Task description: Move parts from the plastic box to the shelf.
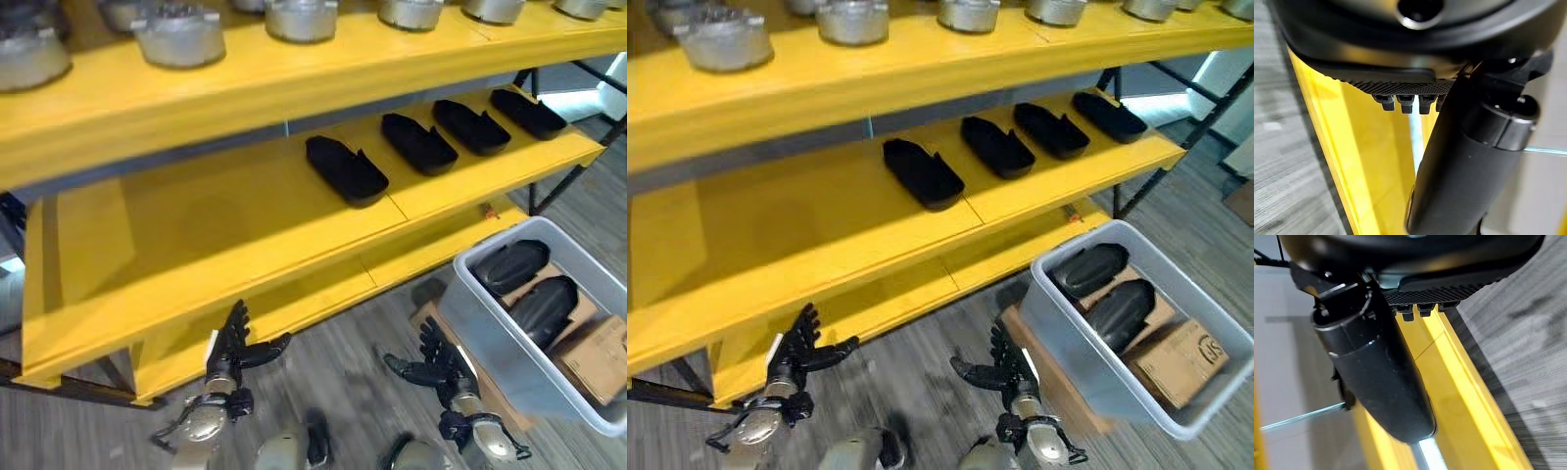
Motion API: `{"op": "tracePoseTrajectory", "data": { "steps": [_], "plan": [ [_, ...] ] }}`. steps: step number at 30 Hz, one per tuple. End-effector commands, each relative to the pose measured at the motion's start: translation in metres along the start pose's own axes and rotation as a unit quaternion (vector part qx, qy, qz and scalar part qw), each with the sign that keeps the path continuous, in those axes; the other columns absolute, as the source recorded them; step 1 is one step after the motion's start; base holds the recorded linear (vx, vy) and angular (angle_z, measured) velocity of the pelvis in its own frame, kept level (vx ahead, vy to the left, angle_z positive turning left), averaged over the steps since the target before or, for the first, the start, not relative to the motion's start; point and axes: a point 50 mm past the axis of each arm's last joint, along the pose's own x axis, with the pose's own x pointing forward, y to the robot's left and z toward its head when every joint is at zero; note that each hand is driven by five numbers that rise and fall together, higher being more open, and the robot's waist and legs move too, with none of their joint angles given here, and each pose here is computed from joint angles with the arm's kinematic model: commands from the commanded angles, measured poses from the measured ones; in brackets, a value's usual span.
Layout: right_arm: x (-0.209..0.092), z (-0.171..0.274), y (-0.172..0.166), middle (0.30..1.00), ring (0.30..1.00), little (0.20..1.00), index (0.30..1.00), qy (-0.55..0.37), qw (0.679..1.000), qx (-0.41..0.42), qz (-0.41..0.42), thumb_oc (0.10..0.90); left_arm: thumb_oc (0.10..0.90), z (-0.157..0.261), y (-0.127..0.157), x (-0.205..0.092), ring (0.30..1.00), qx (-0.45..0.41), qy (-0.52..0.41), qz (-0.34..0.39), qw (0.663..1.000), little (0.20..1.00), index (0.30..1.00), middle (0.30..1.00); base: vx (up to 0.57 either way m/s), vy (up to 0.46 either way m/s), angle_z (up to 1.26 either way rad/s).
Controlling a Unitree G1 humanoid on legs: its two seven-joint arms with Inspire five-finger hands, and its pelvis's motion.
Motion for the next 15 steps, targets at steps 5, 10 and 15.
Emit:
{"op": "tracePoseTrajectory", "data": {
  "steps": [5, 10, 15],
  "plan": [
    [0.0057, 0.0366, 0.0057, 1.0, 1.0, 1.0, 1.0, -0.101, 0.994, 0.005, 0.028, 0.9, 0.9, 0.0375, 0.0022, 0.0036, 1.0, 0.004, -0.104, -0.023, 0.994, 1.0, 1.0, 1.0, 0.02, -0.16, -0.5],
    [0.0049, 0.0377, 0.0046, 1.0, 1.0, 1.0, 1.0, -0.102, 0.994, 0.003, 0.032, 0.9, 0.9, 0.0336, 0.0005, 0.0009, 1.0, -0.01, -0.099, -0.021, 0.995, 1.0, 1.0, 1.0, 0.04, -0.118, -0.65],
    [0.0054, 0.0406, 0.0014, 1.0, 1.0, 1.0, 1.0, -0.106, 0.994, -0.002, 0.027, 0.9, 0.9, 0.0329, -0.0038, 0.0007, 1.0, -0.013, -0.098, -0.029, 0.995, 1.0, 1.0, 1.0, 0.05, -0.113, -0.08]
  ]
}}
